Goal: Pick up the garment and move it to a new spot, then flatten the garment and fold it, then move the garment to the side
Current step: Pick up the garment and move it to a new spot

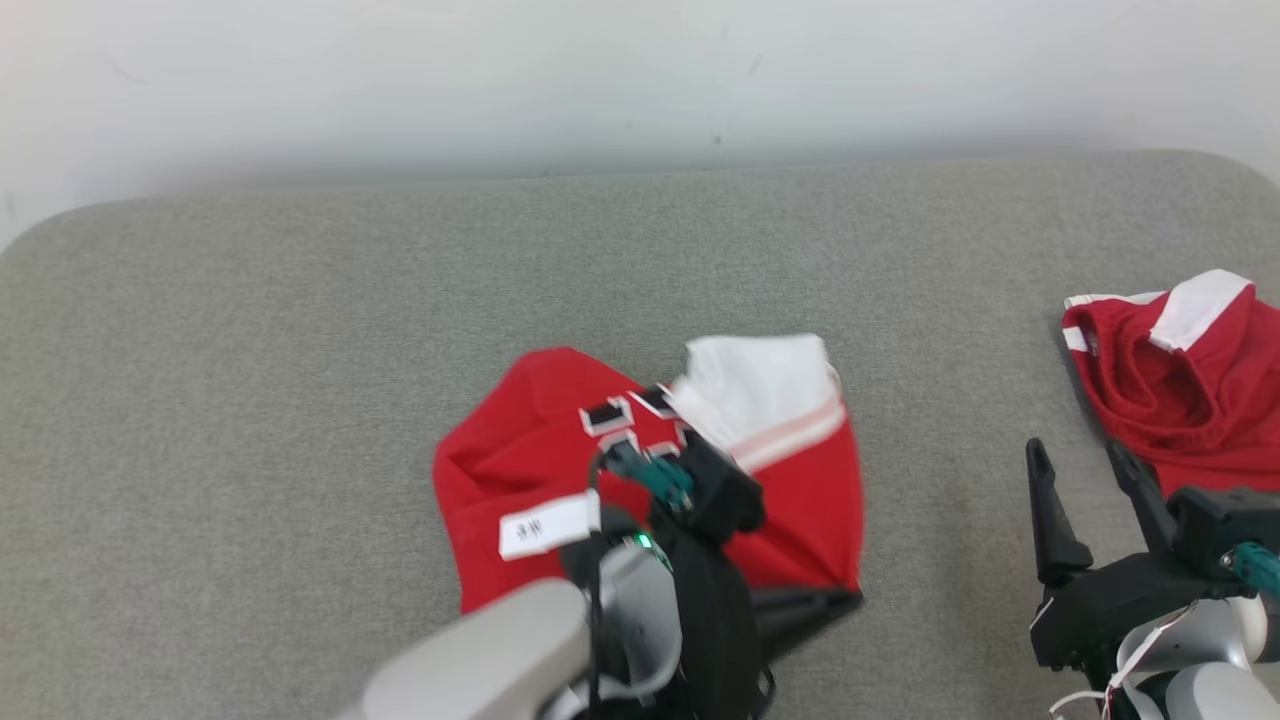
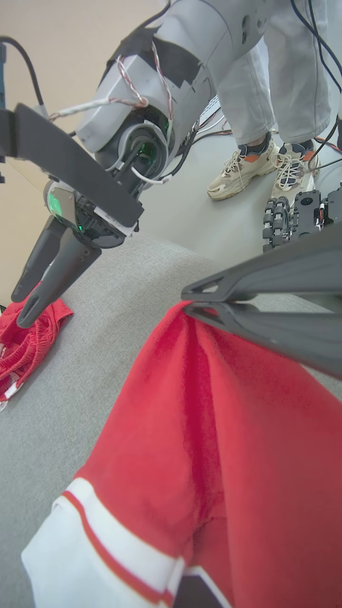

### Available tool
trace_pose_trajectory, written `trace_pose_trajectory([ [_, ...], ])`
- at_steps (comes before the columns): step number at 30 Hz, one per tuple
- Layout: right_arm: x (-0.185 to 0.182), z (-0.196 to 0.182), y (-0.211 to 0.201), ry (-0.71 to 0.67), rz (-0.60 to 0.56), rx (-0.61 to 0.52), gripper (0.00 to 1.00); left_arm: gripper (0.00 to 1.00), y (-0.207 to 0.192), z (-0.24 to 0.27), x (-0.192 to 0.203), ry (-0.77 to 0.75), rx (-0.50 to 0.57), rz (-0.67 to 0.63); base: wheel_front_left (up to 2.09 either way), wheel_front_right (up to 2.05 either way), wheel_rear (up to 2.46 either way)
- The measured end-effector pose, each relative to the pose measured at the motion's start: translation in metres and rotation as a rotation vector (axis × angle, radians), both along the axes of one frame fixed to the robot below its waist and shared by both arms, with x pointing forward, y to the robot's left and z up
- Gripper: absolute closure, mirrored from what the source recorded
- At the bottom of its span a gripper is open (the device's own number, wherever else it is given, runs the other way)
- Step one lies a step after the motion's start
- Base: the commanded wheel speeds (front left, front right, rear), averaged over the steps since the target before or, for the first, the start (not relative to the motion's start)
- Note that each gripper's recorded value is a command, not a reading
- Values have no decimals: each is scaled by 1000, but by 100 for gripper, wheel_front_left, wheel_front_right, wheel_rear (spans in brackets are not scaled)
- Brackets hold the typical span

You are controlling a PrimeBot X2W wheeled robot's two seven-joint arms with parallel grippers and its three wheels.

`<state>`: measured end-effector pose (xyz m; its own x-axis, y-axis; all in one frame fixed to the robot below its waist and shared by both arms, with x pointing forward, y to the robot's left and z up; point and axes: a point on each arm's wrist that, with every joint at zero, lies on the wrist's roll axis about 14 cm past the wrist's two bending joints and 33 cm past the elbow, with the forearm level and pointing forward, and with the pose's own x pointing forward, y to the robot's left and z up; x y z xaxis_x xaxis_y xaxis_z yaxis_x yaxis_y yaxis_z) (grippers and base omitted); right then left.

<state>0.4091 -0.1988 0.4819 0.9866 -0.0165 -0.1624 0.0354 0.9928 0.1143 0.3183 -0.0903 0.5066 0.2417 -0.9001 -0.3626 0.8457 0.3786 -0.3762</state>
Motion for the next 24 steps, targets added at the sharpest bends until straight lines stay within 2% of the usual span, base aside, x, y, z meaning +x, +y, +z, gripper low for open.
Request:
trace_pose_trajectory([
  [8, -1, 1, 16, -6, 45, 17, 0, 100, 7, -56, -41, 161, 58, 39, 0, 0, 0],
  [9, -2, 2, 17, -7, 47, 18, 0, 95, 8, -60, -42, 162, 65, 46, 0, 0, 0],
  [10, -2, 2, 17, -10, 48, 17, 0, 5, 8, -59, -40, 155, 58, 63, 0, 0, 0],
  [11, -2, 3, 17, -11, 48, 16, 0, 0, 8, -56, -36, 146, 42, 80, 0, 0, 0],
  [15, -4, 5, 17, -15, 56, 14, 0, 0, 3, -43, -33, 110, 2, 99, 0, 0, 0],
  [20, -8, 10, 18, -31, 59, 22, 0, 0, 20, -40, -22, 17, 32, 159, 0, 0, 0],
  [22, -16, 7, 17, -21, 58, 26, 0, 0, 38, -28, -7, -47, 18, 243, 0, 0, 0],
  [24, -19, 6, 17, -18, 63, 25, 0, 0, 45, -26, -2, -68, 25, 271, 0, 0, 0],
])
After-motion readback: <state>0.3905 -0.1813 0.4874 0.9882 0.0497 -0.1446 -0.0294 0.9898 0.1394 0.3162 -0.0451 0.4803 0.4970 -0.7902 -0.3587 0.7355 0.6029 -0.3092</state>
